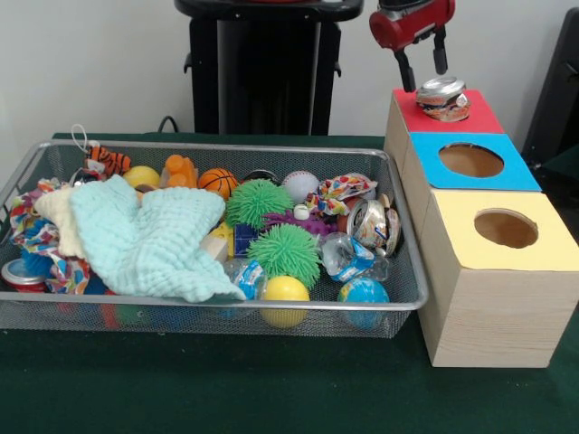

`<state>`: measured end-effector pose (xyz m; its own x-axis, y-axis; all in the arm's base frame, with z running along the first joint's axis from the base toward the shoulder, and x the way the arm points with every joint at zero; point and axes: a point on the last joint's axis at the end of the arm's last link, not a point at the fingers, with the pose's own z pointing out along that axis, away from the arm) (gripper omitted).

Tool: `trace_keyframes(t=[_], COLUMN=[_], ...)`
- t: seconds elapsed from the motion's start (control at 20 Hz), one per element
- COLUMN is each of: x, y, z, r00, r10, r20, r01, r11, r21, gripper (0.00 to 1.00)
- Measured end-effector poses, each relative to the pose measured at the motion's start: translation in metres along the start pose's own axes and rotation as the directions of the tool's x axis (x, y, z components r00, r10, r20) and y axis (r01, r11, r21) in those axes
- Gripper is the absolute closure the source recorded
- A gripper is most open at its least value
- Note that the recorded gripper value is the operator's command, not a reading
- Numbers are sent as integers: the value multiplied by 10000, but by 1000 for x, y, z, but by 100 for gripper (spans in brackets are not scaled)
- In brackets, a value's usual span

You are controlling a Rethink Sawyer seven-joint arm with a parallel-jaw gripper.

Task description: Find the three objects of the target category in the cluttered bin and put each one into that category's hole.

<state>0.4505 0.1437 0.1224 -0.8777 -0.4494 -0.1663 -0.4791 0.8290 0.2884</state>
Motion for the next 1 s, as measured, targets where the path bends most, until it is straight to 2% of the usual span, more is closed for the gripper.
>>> trace_keyframes(t=[0.3, 1.0], x=[1, -5], y=[-1, -3], z=[1, 1], r00=[9998, 9955], r10=[-182, -536], r20=[88, 775], r01=[181, 514], r11=[9998, 9982], r21=[70, 300], gripper=[0, 0])
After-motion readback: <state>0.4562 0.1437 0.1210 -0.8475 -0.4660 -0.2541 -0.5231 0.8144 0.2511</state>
